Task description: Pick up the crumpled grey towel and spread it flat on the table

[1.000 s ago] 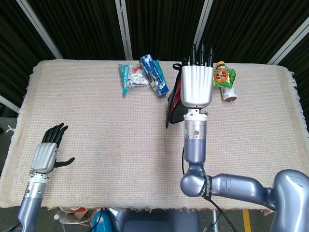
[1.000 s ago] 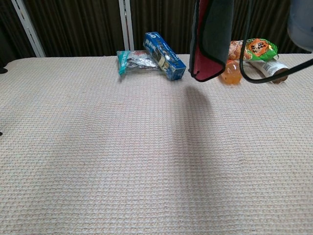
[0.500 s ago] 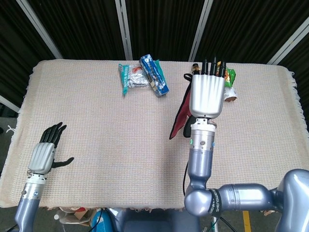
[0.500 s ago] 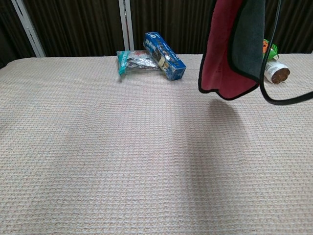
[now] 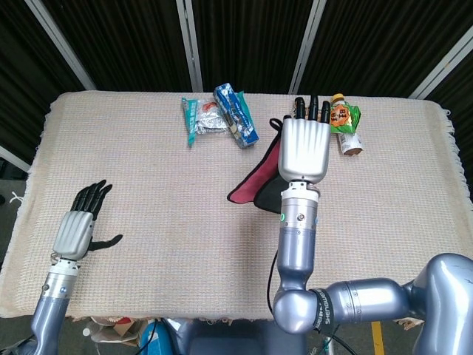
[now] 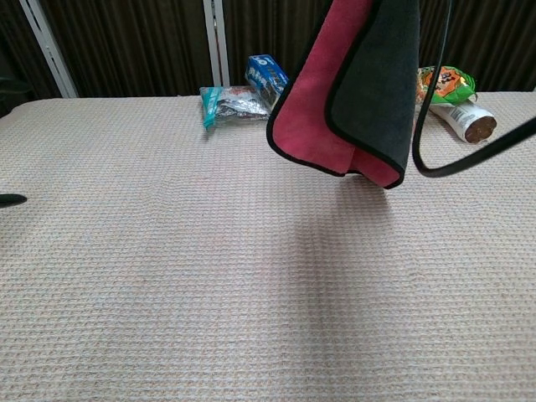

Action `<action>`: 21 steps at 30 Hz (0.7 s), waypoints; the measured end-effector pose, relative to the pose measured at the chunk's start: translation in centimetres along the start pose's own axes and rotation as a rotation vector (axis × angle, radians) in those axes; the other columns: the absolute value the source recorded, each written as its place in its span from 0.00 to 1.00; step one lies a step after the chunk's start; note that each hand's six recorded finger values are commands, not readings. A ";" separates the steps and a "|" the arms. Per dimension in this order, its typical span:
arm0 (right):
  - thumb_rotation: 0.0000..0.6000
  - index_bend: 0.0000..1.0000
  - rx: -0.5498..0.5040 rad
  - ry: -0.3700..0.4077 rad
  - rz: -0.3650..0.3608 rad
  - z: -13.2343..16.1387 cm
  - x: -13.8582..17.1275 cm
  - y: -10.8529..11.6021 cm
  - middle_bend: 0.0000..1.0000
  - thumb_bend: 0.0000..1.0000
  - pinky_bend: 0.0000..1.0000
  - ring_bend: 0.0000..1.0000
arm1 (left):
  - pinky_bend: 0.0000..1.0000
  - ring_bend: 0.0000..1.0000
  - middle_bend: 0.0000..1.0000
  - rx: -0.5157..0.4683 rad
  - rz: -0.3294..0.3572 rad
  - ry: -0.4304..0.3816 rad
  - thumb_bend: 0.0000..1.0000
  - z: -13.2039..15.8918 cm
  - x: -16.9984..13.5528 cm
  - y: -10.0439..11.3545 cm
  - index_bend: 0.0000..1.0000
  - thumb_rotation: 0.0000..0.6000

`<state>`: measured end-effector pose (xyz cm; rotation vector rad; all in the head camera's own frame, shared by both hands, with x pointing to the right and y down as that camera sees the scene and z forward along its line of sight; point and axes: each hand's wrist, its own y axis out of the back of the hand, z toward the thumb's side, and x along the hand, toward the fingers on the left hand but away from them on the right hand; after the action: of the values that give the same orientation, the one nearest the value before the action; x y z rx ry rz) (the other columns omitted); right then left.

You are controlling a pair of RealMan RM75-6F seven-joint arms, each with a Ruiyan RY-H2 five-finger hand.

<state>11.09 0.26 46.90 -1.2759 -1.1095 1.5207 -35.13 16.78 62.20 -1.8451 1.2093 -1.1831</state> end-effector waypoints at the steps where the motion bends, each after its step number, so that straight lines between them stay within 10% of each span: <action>1: 1.00 0.67 0.001 0.002 0.000 0.2 0.0 -0.1 0.24 0.67 0.13 0.11 | 0.02 0.00 0.00 -0.008 0.005 -0.010 0.07 0.5 0.4 0.0 0.00 1.00; 21: 1.00 0.67 0.030 0.037 -0.011 3.5 0.5 -0.6 0.24 0.67 0.13 0.11 | 0.02 0.00 0.00 -0.223 0.022 -0.118 0.07 12.7 10.8 -2.2 0.03 1.00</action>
<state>7.63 0.49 47.62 -1.2706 -1.0648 1.4944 -20.81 8.02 62.67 -2.0273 1.3355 -0.9437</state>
